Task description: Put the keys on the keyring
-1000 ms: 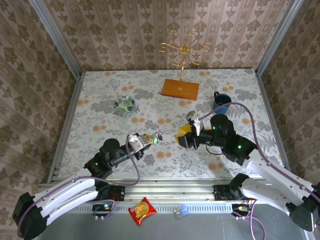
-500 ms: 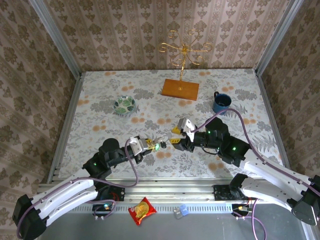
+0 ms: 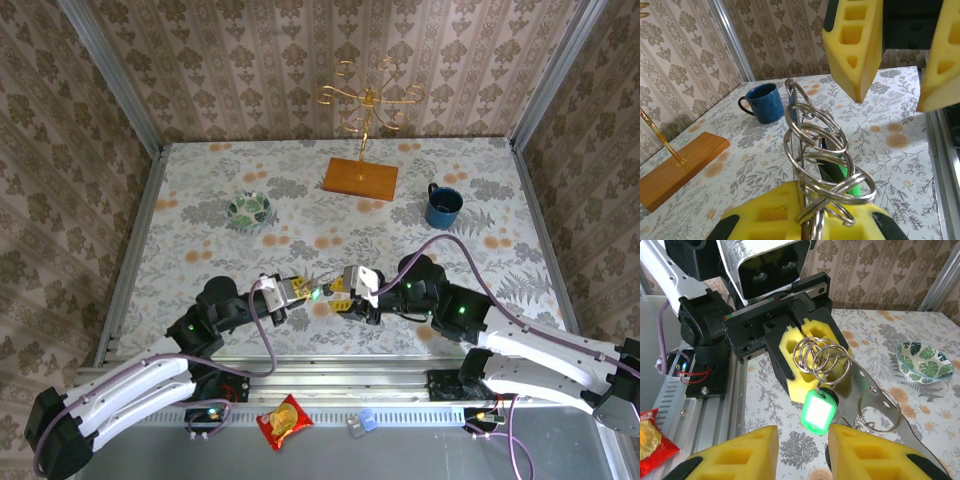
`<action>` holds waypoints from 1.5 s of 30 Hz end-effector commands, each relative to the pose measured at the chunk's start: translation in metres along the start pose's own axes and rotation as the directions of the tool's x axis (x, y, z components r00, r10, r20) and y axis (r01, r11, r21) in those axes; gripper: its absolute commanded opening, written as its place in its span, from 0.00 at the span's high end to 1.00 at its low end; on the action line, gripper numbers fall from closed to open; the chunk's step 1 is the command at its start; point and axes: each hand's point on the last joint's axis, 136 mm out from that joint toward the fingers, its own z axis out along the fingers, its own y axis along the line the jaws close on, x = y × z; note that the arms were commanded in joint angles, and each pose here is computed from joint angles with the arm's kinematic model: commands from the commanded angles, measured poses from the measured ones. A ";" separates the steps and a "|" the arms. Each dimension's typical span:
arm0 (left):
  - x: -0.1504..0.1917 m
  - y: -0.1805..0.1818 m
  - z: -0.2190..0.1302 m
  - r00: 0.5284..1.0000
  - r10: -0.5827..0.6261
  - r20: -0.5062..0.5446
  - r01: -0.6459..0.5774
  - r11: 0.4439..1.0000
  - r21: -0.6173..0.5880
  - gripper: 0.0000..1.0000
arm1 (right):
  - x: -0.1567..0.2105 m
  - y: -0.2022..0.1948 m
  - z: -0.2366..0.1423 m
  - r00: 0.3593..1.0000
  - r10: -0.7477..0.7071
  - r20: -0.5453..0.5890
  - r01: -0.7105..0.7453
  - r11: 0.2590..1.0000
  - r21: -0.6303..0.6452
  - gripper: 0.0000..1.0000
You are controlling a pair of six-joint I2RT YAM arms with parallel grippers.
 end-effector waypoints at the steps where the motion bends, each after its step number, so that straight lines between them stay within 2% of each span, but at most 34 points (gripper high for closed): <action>1: -0.033 0.007 -0.001 0.994 0.057 0.094 -0.055 0.998 -0.023 1.00 | -0.011 -0.010 0.007 0.998 0.027 0.057 -0.031 0.997 0.071 0.63; 6: -0.034 0.007 0.001 0.994 0.057 0.098 -0.055 0.998 -0.024 1.00 | -0.014 -0.012 0.017 0.996 0.049 0.069 -0.055 0.995 0.088 0.59; 13: -0.037 0.009 0.001 0.993 0.051 0.108 -0.047 0.998 -0.039 1.00 | -0.007 -0.018 0.028 0.995 0.086 0.052 -0.092 0.988 0.123 0.60; 16: -0.039 0.014 0.001 0.993 0.024 0.116 -0.016 0.997 -0.070 1.00 | -0.006 -0.019 0.025 0.993 0.099 0.070 -0.108 0.984 0.139 0.59; 21: -0.040 0.020 0.002 0.992 -0.032 0.124 0.044 0.994 -0.100 1.00 | 0.007 -0.023 0.025 0.994 0.097 0.055 -0.105 0.978 0.179 0.51; 26: -0.043 0.024 0.004 0.986 -0.105 0.130 0.120 0.986 -0.113 1.00 | 0.006 -0.024 0.031 0.996 0.072 0.054 -0.081 0.977 0.197 0.49; 35: -0.044 0.041 0.007 0.950 -0.266 0.163 0.297 0.932 -0.210 1.00 | 0.010 -0.044 0.029 1.000 -0.009 0.011 0.004 0.924 0.382 0.47; 45: -0.045 0.054 0.006 0.903 -0.382 0.198 0.425 0.863 -0.273 1.00 | 0.001 -0.056 0.037 0.998 -0.062 0.002 0.055 0.889 0.455 0.52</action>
